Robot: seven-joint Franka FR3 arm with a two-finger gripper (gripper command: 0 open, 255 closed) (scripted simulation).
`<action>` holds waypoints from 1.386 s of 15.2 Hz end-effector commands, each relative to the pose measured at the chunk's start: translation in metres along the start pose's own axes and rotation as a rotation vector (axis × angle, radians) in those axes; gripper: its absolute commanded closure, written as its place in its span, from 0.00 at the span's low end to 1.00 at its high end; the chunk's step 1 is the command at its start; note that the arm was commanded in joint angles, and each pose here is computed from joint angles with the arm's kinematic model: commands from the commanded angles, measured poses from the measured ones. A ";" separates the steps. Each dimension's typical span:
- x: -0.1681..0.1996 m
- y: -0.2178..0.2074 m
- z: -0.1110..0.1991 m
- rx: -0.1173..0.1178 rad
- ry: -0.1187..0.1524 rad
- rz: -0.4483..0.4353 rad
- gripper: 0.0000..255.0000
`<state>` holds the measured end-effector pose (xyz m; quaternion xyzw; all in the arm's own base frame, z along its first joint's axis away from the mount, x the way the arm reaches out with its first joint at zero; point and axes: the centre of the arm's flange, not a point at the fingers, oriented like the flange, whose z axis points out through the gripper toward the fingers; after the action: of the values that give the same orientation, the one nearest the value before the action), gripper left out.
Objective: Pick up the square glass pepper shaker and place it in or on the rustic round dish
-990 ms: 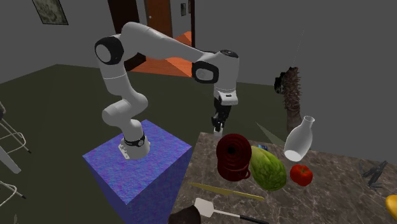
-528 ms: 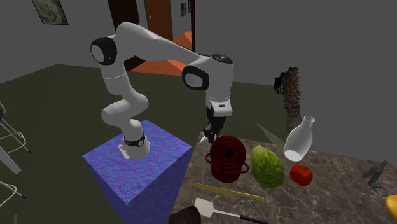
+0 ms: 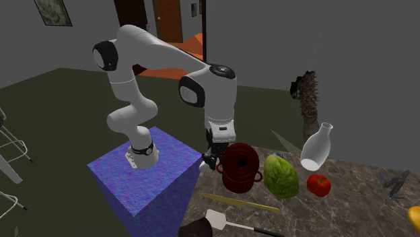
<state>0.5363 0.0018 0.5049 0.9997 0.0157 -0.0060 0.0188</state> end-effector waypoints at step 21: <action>0.039 0.171 0.038 0.000 0.000 -0.001 1.00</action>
<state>0.5797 -0.1684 0.4782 0.9997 0.0164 -0.0062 0.0189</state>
